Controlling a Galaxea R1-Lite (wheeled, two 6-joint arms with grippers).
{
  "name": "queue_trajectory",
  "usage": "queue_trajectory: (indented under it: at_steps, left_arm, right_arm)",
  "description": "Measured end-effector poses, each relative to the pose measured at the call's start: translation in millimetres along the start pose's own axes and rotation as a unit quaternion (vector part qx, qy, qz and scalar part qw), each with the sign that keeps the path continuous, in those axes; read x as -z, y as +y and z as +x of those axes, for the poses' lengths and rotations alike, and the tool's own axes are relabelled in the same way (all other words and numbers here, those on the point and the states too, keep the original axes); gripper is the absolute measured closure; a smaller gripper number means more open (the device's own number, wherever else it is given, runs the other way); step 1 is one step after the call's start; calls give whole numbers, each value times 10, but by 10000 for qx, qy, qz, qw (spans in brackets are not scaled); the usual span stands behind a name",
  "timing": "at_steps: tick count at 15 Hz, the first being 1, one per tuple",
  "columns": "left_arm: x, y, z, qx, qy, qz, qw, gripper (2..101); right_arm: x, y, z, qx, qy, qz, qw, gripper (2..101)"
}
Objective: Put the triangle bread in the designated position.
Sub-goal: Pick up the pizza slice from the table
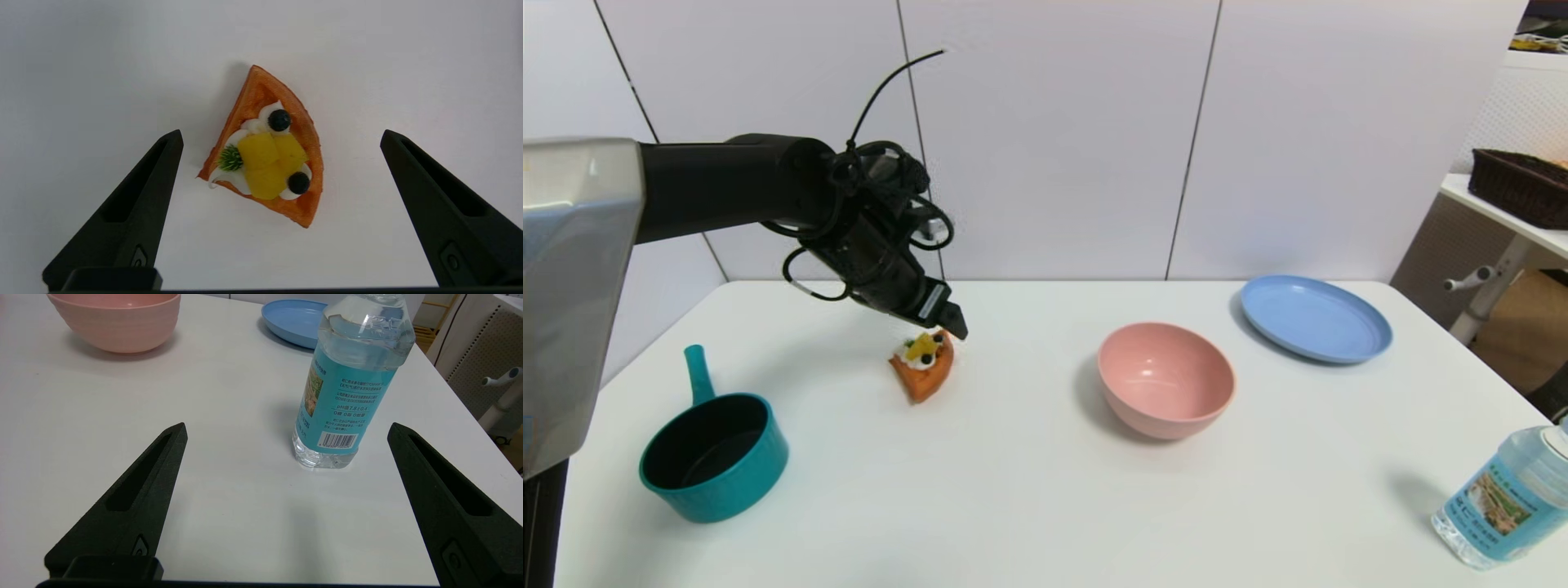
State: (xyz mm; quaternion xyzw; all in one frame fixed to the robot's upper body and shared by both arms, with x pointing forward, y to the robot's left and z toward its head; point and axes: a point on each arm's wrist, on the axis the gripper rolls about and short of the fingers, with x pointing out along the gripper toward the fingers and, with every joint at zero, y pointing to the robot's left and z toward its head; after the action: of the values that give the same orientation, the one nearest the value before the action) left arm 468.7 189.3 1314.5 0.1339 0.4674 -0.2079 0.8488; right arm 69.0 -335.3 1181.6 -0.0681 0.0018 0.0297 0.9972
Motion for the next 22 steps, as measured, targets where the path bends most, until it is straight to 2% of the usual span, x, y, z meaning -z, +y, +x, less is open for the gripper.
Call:
queue_trajectory:
  at_steps: [17, 22]
  left_arm:
    - [106, -21, 329, -32, 670, -91, 9977, 53]
    - [123, -1, 427, -298, 796, -63, 9964, 53]
  right_arm:
    - [0, 0, 0, 0, 1, 0, 10000, 52]
    - [0, 0, 0, 2, 0, 0, 10000, 52]
